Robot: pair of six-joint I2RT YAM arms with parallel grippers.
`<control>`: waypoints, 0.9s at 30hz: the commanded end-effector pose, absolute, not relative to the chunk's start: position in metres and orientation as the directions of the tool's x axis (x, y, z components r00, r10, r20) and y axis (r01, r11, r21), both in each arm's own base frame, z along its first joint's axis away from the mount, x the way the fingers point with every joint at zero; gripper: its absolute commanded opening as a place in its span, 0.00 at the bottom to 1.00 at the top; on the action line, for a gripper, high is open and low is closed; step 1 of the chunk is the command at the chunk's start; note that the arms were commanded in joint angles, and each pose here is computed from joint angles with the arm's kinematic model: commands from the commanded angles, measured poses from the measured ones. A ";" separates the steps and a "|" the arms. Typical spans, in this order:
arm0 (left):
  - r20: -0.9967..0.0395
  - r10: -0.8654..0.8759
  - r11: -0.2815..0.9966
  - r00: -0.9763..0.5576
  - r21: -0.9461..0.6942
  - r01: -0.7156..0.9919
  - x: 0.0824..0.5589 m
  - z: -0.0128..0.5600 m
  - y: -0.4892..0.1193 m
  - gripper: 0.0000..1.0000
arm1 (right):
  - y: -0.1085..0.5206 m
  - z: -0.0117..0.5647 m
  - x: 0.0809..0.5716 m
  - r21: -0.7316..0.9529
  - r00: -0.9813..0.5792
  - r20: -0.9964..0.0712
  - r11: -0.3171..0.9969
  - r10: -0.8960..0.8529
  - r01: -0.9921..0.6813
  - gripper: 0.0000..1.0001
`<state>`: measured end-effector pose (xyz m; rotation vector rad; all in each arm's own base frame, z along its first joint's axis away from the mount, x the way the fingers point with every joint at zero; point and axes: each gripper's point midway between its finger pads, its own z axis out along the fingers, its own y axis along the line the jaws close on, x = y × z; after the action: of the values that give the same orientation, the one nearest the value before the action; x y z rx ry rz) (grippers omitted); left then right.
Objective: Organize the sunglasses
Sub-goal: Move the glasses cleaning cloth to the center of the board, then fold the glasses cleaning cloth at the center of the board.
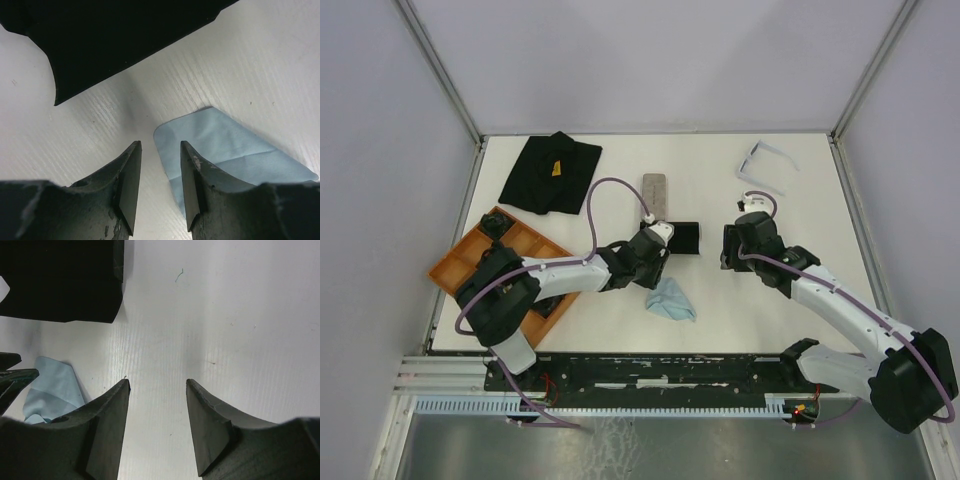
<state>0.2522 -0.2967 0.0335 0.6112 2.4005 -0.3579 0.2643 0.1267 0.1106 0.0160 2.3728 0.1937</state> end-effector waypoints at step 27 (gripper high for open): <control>-0.525 0.500 0.819 -0.689 0.029 0.573 0.219 -0.006 -0.282 0.10 | 0.120 0.112 0.267 0.111 -0.709 -0.703 0.993 0.051 -0.039 0.58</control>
<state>0.2445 -0.3000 0.0156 0.7069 2.4000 -0.2279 0.2610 0.1226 0.1038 0.0023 2.3933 0.1638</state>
